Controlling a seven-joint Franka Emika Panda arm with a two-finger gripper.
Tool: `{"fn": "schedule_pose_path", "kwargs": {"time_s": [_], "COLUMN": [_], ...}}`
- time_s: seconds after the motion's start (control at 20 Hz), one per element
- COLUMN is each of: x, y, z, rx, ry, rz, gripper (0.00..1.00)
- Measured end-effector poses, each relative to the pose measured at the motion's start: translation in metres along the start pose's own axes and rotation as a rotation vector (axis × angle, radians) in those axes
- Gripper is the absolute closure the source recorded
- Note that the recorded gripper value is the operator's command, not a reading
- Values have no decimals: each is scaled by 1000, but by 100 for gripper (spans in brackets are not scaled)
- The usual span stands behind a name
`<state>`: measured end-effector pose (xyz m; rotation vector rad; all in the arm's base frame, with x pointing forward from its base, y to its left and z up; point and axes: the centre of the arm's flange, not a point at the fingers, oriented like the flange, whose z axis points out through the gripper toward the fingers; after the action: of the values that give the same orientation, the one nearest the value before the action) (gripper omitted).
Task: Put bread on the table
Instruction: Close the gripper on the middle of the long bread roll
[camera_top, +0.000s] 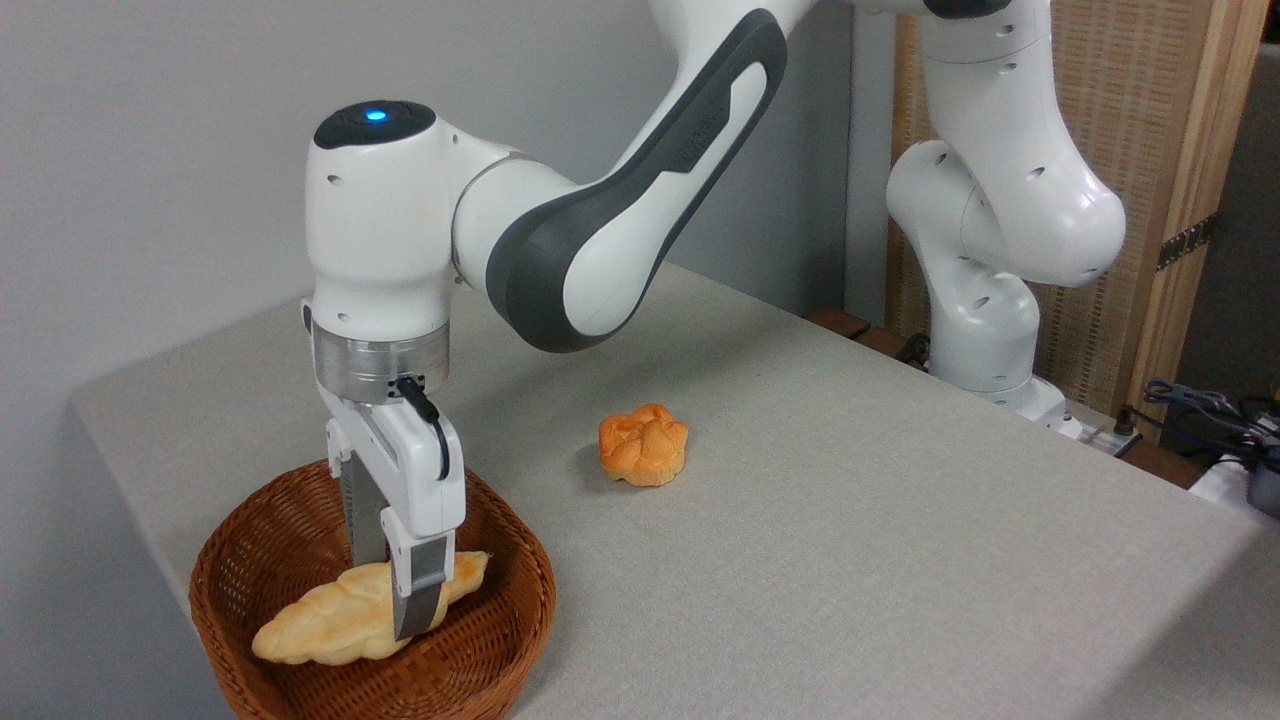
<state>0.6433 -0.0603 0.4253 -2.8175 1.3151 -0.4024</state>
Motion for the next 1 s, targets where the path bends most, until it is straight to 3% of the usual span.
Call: {"fn": "schedule_pose_path", "kwargs": {"time_s": [0.35, 0.4, 0.45, 0.5, 0.55, 0.75, 0.8, 1.0], "x": [1, 1, 1, 1, 1, 2, 3, 3], "y": [0, 0, 0, 0, -1, -1, -2, -2], "z": [6, 6, 6, 6, 5, 3, 3, 2], "rx": [2, 2, 2, 3, 3, 7, 8, 9], "ry": [2, 2, 2, 3, 4, 7, 8, 10], "rz": [1, 1, 1, 1, 1, 1, 1, 1], "gripper": [0, 5, 24, 35, 38, 69, 74, 74]}}
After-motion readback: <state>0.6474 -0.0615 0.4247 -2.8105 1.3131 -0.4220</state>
